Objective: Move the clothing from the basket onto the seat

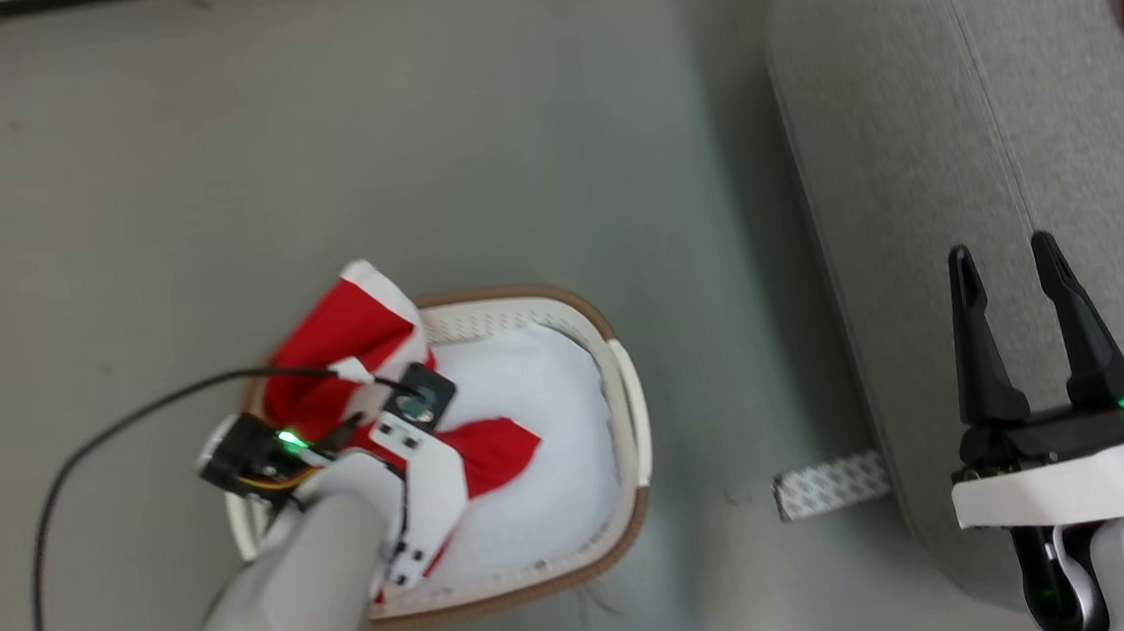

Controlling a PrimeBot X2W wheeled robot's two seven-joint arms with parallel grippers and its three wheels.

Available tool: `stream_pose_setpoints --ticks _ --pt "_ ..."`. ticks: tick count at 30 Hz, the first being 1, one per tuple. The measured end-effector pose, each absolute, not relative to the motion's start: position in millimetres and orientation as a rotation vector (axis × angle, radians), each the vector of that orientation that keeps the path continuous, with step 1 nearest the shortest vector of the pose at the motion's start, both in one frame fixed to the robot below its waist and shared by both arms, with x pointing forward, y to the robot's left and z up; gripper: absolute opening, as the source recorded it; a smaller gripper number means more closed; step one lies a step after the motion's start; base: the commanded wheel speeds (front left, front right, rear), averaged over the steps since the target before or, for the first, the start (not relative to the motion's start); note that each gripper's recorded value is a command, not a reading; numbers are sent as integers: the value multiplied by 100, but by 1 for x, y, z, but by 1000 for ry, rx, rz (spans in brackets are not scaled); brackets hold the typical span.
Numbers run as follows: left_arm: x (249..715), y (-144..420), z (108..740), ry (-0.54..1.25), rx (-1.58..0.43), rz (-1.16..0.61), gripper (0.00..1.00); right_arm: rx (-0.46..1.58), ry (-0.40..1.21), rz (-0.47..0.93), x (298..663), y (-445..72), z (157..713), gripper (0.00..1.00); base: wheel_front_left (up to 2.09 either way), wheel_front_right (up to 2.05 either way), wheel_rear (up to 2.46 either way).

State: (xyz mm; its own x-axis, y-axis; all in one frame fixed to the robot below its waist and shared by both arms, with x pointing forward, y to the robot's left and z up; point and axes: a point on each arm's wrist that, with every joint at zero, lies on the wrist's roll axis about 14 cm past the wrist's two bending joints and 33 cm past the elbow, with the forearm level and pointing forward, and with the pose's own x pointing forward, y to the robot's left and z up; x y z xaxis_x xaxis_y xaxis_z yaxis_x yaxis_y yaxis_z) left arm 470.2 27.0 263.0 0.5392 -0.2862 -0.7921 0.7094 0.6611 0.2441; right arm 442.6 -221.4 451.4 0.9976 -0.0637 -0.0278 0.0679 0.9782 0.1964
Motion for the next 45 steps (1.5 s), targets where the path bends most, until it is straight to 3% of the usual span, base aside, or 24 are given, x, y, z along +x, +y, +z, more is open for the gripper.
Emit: stream_pose_setpoints --ticks 16,27,28,29,30,31,45 --pt "473 38 135 1111 845 -723 100 219 129 -139 451 -245 403 100 0 0 0" --pt "459 14 92 1184 800 -771 100 214 178 -177 449 -257 383 100 0 0 0" --pt "457 12 90 1189 795 -776 91 212 183 -181 448 -258 381 100 0 0 0" --pt "456 10 88 1189 787 -779 56 210 187 -185 447 -259 380 100 0 0 0" --pt "455 7 87 1187 777 -782 33 208 190 -188 447 -260 379 100 0 0 0" --pt "454 5 87 1185 770 -786 0 207 193 -191 446 -261 378 100 0 0 0" --pt "449 -33 172 981 409 -732 0 178 135 -190 438 -262 405 100 0 0 0"
